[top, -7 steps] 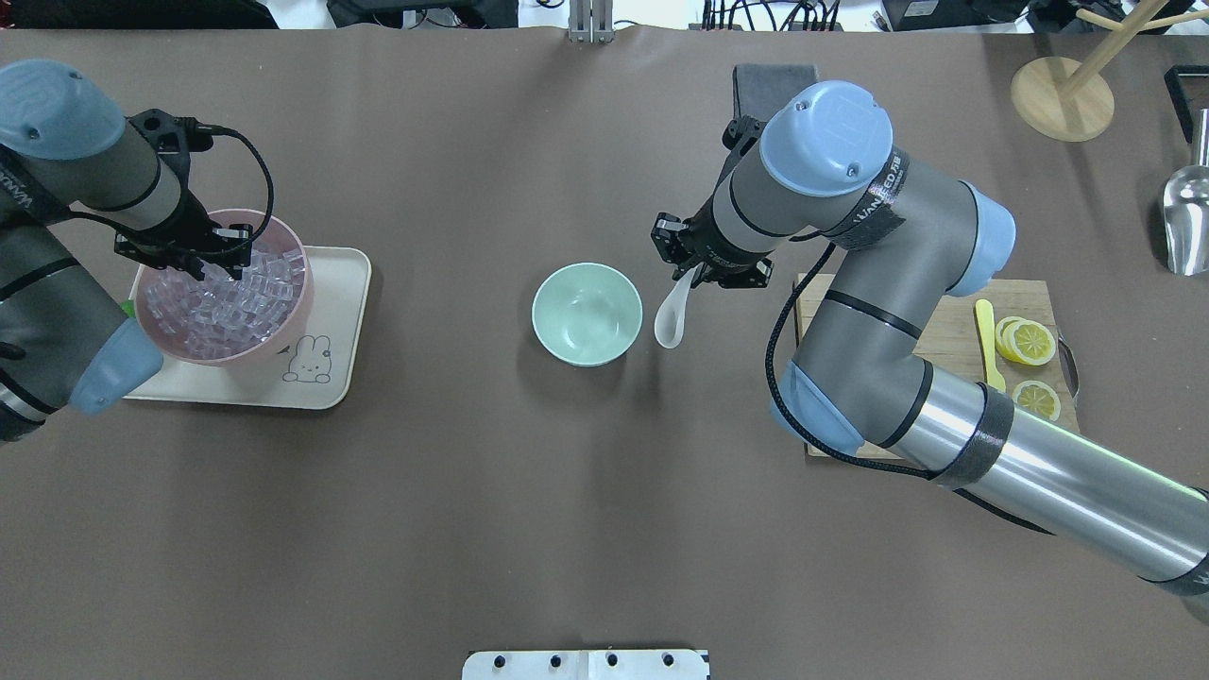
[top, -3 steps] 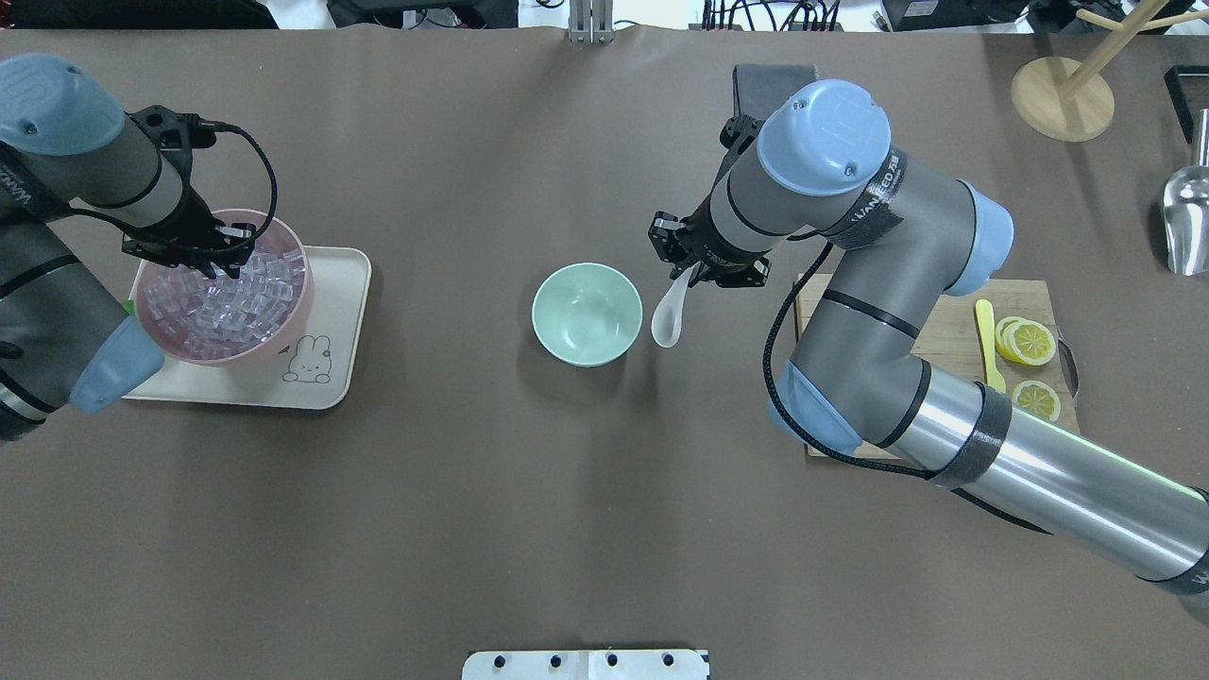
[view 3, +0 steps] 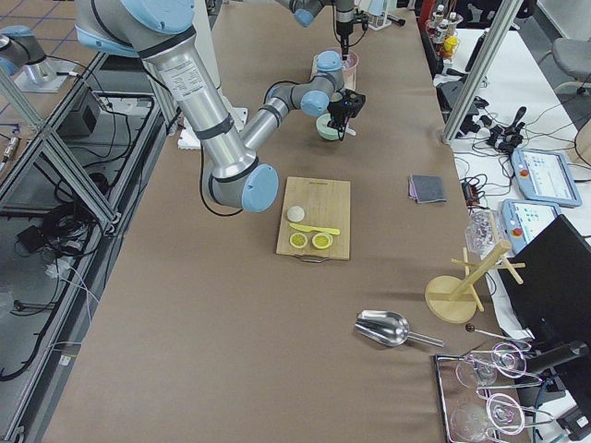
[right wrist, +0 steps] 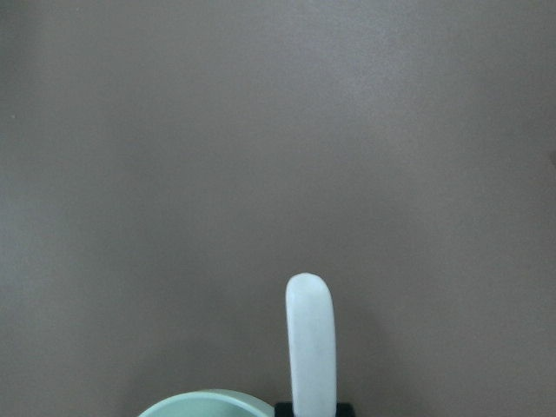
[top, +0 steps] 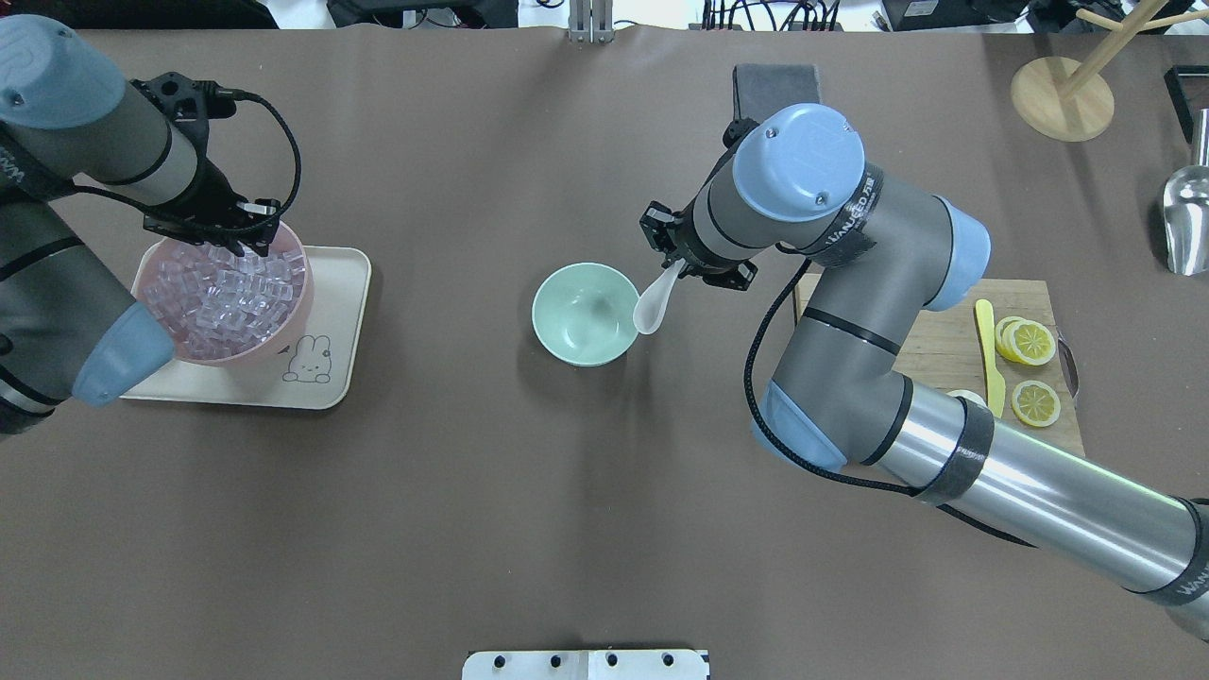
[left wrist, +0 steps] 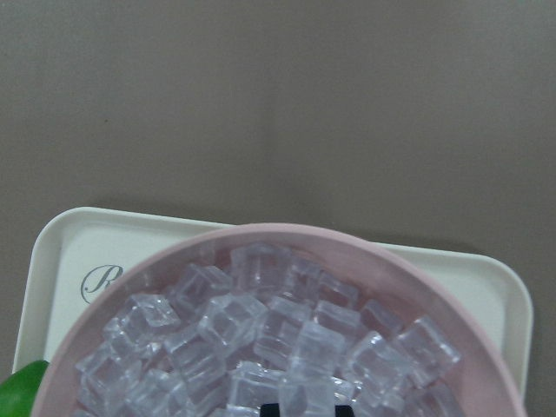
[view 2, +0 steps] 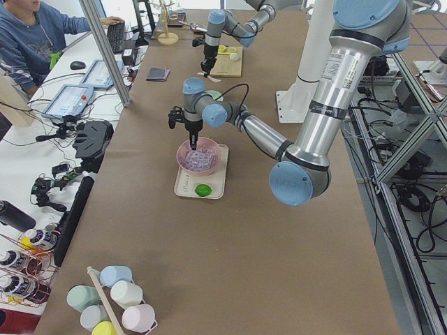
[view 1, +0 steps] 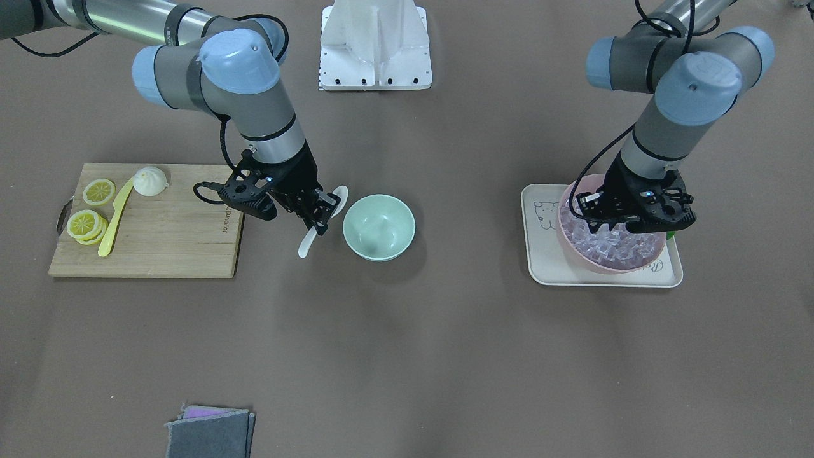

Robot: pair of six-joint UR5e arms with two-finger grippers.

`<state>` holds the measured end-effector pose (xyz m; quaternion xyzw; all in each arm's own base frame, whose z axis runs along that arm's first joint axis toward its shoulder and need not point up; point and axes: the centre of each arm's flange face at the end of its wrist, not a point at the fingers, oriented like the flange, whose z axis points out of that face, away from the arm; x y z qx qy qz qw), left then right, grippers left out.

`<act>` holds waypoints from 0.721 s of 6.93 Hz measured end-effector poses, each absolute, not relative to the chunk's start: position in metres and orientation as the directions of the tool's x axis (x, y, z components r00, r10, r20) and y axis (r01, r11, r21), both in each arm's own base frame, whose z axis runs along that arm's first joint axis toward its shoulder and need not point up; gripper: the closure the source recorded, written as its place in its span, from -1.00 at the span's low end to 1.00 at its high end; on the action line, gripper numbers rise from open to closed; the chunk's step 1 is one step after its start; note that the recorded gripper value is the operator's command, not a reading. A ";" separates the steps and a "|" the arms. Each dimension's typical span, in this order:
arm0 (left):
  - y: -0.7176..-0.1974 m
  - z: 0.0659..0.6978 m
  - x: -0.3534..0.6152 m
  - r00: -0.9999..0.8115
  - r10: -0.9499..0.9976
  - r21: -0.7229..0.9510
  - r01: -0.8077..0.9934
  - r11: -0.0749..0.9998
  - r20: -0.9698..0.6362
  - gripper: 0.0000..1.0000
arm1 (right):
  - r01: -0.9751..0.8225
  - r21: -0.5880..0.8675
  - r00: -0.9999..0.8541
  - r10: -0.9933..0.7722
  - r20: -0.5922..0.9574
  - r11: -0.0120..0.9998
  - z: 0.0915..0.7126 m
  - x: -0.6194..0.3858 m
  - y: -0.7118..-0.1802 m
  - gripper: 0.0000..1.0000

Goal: Put spoon and ice into bowl

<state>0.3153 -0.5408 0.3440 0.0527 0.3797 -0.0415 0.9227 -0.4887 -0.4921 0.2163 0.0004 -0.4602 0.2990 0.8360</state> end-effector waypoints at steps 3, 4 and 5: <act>-0.538 0.280 0.346 0.652 -0.016 0.054 0.087 0.995 -0.758 1.00 | -0.635 -0.312 0.301 0.598 0.743 0.707 0.206 -0.523 -0.485 1.00; -0.528 0.254 0.370 0.621 -0.033 0.031 0.093 0.995 -0.783 1.00 | -0.677 -0.311 0.267 0.617 0.740 0.667 0.201 -0.535 -0.485 0.58; -0.517 0.233 0.393 0.595 -0.051 0.007 0.095 0.995 -0.802 1.00 | -0.694 -0.310 0.252 0.622 0.742 0.650 0.198 -0.541 -0.485 -0.65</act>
